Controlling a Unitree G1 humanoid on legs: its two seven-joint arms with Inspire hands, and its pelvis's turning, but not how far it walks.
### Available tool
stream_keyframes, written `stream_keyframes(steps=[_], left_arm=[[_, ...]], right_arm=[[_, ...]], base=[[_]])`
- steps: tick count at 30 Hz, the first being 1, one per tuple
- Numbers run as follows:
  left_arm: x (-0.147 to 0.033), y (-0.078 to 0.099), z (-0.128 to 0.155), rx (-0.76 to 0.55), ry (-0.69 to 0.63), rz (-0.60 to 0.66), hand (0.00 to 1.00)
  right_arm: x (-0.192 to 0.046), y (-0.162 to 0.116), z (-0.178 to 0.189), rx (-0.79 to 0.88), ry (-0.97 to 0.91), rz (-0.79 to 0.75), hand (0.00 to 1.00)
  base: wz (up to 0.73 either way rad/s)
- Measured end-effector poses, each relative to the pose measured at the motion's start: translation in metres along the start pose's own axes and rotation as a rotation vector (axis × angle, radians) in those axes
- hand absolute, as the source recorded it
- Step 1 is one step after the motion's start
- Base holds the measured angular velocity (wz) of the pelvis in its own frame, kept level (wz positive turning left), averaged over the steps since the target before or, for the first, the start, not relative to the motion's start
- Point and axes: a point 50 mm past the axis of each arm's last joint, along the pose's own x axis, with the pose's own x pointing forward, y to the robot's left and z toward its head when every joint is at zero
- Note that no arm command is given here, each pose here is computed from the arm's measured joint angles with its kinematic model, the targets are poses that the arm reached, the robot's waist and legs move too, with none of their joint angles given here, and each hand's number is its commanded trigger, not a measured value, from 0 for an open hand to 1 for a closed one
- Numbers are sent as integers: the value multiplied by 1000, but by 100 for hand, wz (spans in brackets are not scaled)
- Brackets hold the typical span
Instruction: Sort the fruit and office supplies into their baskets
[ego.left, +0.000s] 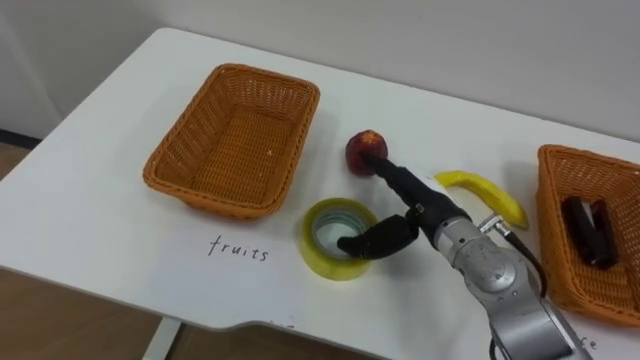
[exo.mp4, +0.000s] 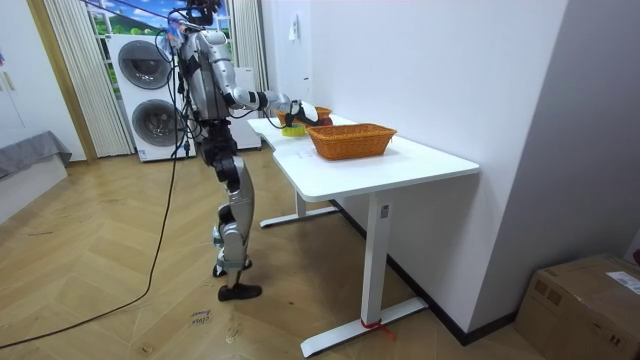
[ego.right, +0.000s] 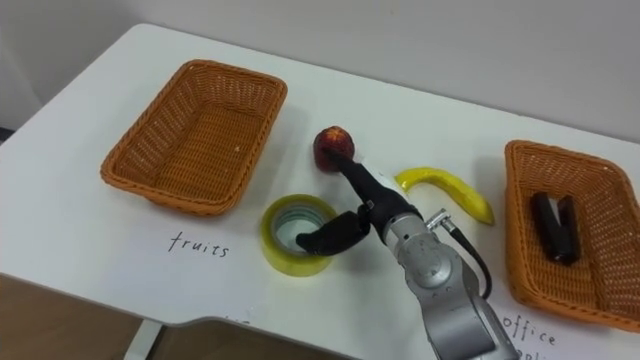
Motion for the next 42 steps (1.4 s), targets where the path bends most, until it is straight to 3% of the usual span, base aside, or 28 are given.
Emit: stream_keyframes(steps=[30, 42], left_arm=[[1, 3, -7, -26, 64, -10, 0], [3, 5, 12, -37, 20, -5, 0]], right_arm=[[14, -10, 9, -79, 53, 150, 0], [13, -12, 7, -72, 80, 206, 0]], base=[[0], [0]])
